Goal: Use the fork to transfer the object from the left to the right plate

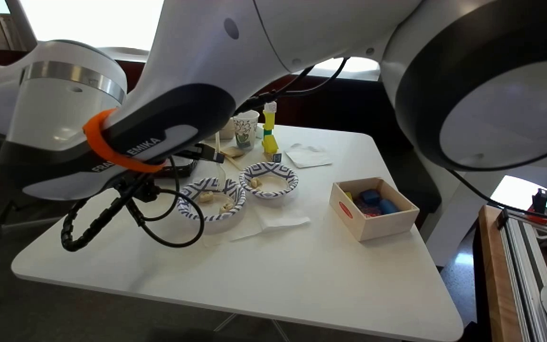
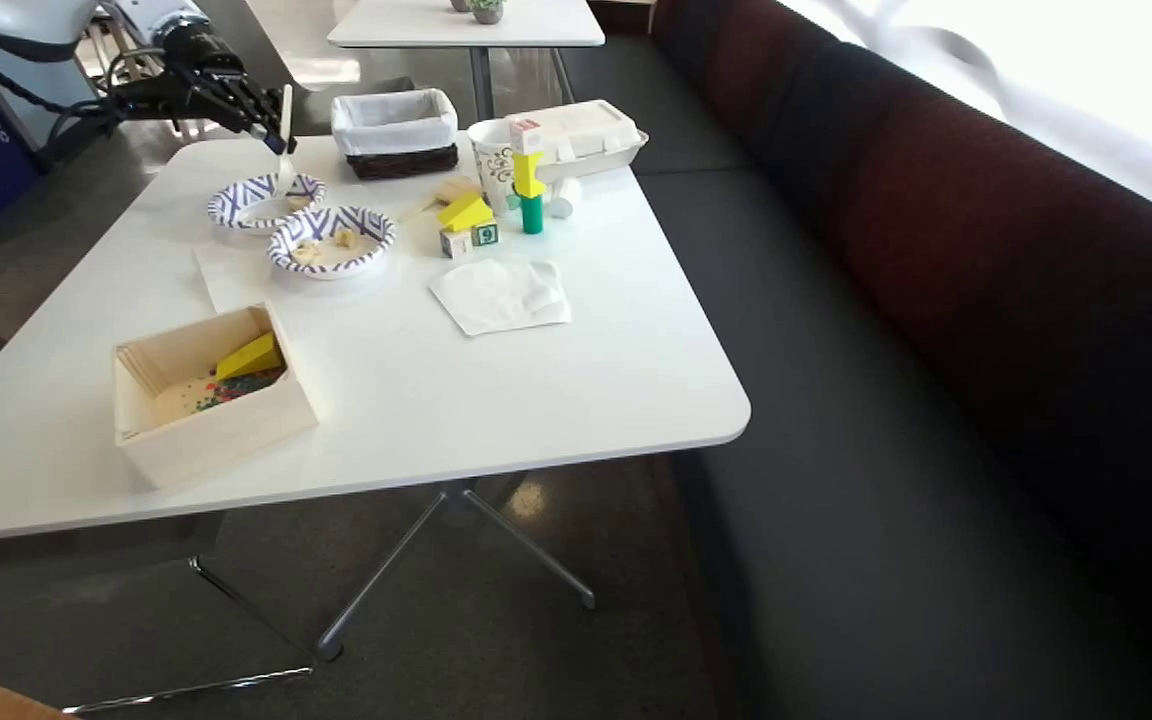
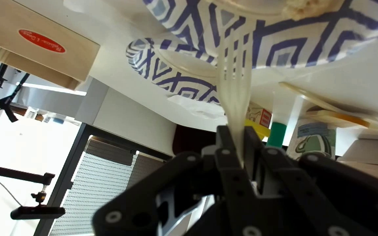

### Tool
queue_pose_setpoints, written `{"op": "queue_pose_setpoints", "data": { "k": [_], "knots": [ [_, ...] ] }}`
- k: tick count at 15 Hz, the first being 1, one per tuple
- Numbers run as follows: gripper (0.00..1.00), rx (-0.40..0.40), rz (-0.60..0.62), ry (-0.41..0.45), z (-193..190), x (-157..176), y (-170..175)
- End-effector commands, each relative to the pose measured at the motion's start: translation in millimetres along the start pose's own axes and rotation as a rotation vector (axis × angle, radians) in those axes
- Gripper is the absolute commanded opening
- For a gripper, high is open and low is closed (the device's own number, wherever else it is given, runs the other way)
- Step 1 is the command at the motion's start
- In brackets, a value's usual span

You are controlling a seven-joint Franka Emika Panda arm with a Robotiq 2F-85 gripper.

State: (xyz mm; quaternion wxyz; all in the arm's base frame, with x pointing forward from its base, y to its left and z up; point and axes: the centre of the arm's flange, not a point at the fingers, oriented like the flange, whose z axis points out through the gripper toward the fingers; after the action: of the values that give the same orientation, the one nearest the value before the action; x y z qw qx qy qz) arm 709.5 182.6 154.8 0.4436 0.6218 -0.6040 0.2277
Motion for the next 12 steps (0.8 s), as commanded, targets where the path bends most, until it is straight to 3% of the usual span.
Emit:
{"op": "queue_pose_setpoints", "data": {
  "k": [1,7,12],
  "knots": [
    [0.03,0.056,0.026,0.038,-9.8,-10.2,-28.3],
    [0.03,0.16,0.027,0.032,-15.4,-19.5,-38.7],
    [0.03,0.179,0.02,0.056,-13.0,-23.7,-41.4]
  ]
}}
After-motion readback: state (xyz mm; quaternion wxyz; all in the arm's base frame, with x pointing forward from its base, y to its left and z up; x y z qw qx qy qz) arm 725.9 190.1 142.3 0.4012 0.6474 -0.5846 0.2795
